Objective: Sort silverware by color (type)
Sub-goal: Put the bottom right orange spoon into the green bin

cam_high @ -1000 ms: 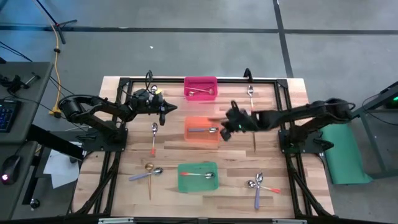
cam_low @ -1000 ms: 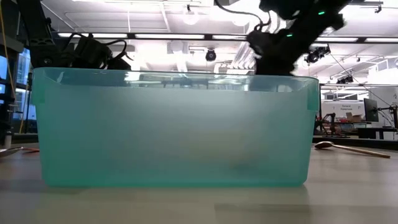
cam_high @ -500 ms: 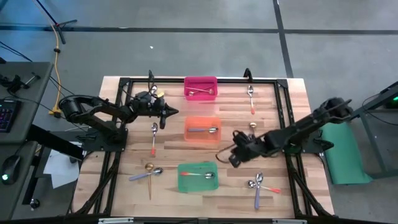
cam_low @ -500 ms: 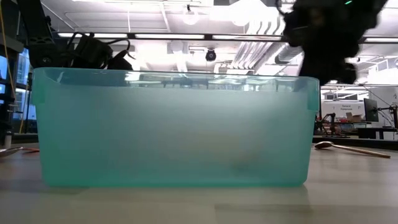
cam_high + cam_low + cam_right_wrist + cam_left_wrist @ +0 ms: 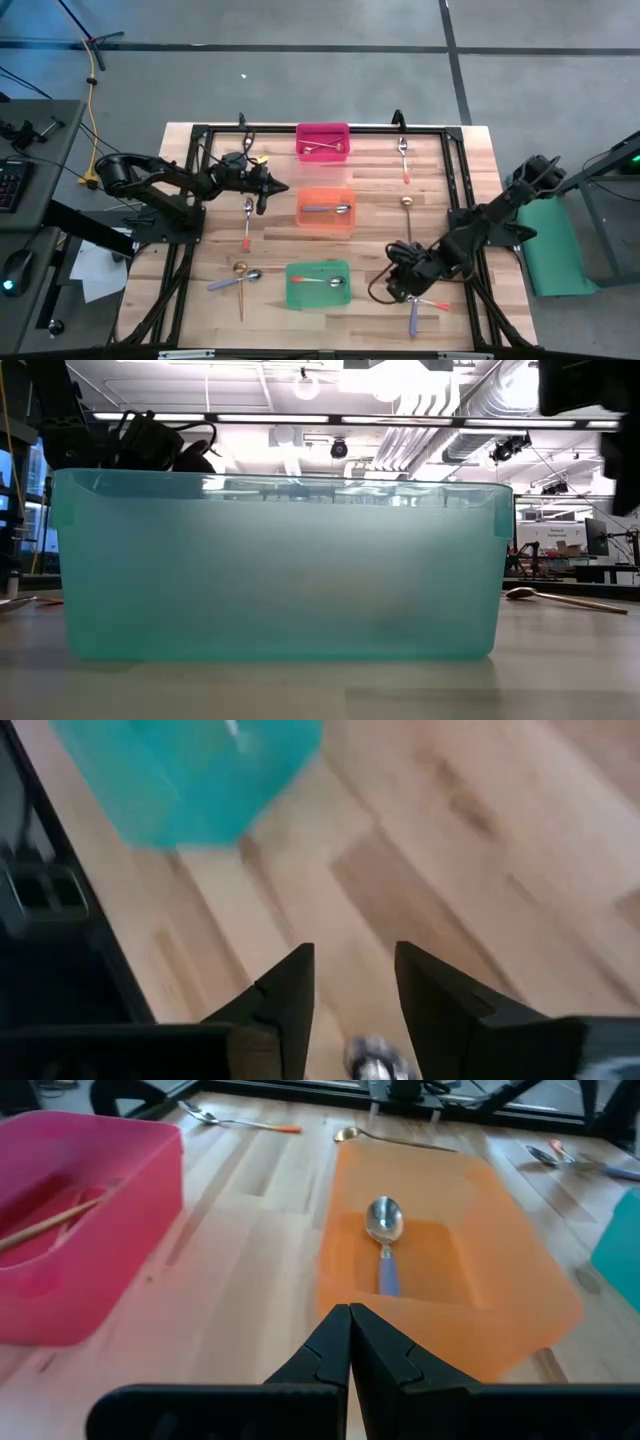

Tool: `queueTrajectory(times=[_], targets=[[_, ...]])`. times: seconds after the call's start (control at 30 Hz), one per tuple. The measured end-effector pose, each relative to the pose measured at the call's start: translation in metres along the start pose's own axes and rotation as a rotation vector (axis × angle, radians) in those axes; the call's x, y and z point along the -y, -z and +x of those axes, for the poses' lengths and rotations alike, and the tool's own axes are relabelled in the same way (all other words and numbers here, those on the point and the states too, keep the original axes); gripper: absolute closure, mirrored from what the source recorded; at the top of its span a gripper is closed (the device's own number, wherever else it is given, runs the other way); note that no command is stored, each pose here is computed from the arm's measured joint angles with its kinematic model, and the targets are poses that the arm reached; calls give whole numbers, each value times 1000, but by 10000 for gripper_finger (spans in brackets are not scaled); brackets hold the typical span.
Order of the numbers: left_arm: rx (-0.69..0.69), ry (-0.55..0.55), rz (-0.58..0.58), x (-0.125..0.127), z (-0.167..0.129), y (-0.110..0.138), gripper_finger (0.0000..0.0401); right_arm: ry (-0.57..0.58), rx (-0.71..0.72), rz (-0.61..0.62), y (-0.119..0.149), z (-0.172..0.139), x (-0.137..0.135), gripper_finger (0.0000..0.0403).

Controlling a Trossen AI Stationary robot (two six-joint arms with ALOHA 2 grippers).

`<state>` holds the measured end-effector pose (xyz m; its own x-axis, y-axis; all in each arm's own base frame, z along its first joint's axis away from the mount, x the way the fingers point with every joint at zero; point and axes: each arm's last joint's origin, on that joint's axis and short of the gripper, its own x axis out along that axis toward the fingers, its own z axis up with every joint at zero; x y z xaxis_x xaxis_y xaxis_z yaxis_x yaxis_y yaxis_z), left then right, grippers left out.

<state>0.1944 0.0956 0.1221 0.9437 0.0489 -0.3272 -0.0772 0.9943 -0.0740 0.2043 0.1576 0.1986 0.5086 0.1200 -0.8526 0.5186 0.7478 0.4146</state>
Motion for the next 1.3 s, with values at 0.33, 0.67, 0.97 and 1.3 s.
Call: queueTrajectory(times=[0.33,0.67,0.97,1.3], targets=[[-17,55,15,12,5,1,401,152,-174,-177,26,-4,-36,276],[-34,31,45,20,8,1,401,273,-327,-277,56,34,-47,276],[-43,35,52,29,11,2,401,311,-336,-295,59,44,-42,276],[-68,48,52,37,12,4,401,363,-341,-263,62,55,-21,276]])
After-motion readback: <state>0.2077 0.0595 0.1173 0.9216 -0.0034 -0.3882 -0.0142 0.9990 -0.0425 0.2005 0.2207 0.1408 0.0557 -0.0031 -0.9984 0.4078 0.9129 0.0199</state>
